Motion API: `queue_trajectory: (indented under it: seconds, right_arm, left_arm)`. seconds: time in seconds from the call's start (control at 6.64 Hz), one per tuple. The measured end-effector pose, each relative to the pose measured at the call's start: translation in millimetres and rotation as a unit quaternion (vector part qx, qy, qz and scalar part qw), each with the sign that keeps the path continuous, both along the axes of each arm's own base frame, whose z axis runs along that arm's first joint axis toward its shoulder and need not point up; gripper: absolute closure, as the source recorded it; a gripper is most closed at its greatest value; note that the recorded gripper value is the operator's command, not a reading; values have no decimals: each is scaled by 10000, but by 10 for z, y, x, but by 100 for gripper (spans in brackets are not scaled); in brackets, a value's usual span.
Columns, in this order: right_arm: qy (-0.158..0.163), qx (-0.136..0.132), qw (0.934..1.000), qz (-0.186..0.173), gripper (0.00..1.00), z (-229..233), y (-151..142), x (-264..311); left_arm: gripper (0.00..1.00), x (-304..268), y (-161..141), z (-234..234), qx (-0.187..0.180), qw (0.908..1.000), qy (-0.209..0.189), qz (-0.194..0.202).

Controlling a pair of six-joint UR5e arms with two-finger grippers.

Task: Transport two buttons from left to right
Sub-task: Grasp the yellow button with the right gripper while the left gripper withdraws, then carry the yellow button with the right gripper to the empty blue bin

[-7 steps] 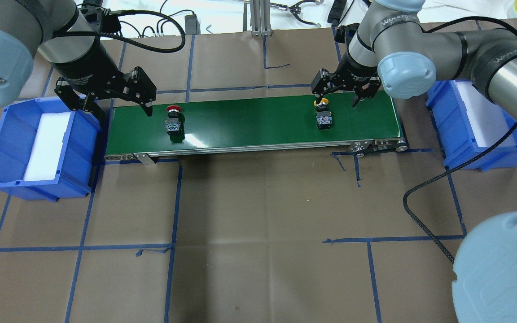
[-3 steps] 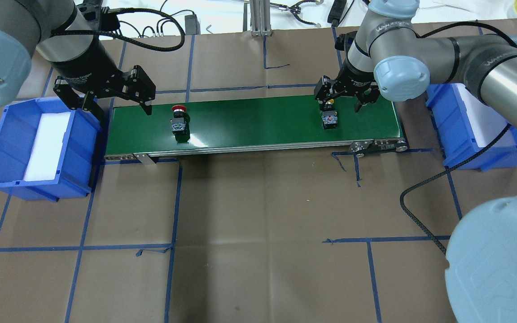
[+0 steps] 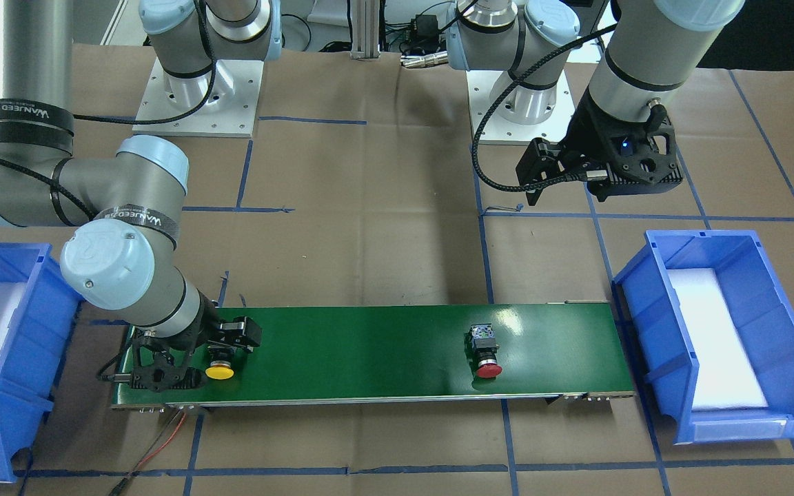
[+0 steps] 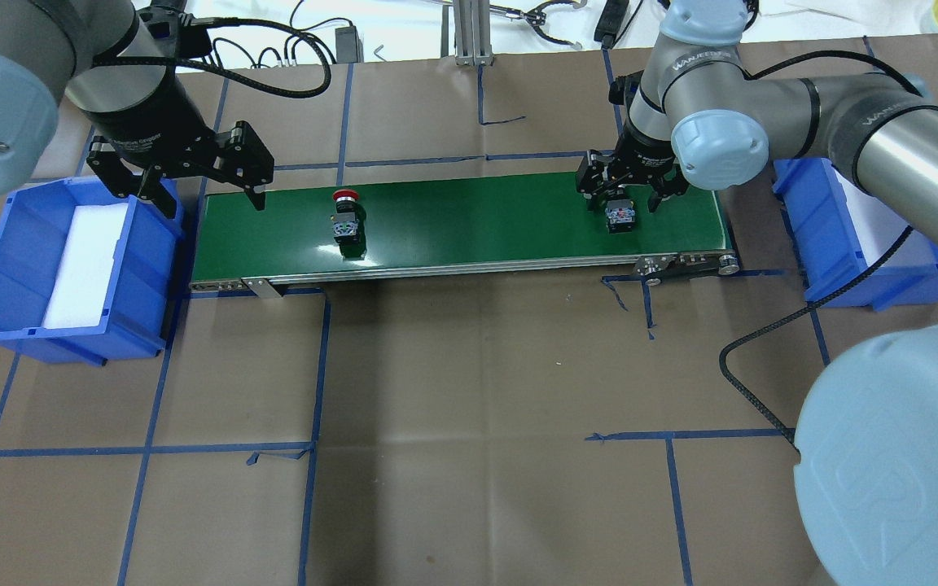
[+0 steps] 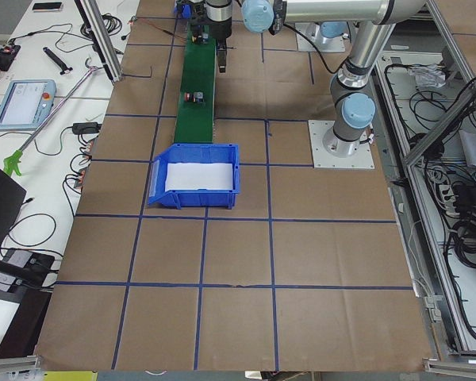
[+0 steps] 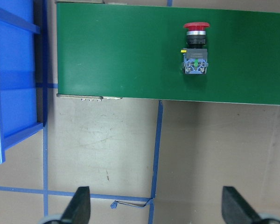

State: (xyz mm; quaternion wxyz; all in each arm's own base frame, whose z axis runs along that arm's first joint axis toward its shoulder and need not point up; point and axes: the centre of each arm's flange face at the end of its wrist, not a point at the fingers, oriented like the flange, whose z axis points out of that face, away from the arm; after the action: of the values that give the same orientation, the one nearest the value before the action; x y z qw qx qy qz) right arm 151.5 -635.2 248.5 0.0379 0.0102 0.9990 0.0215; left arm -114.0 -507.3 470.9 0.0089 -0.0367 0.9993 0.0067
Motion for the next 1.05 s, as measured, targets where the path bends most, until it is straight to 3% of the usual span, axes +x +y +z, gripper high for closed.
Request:
queue_trajectory:
  seconds: [0.15,0.3,0.75,1.05]
  right_arm:
    - [159,15,9999,28,91,-33,-10,-32]
    - [304,9,9995,50,95,-26,-20,-76]
    - [398,-164,9990,-132,95,422,23,-370]
    - [390,-176,9988,-234,94,983,191,-1111]
  left_arm:
    - [0,-3,-11,15,-26,10000,1,1]
    - [0,-4,-18,25,-51,10000,4,1]
    - [0,-7,-2,25,-60,10000,7,4]
    - [0,-8,24,14,-50,10000,7,8]
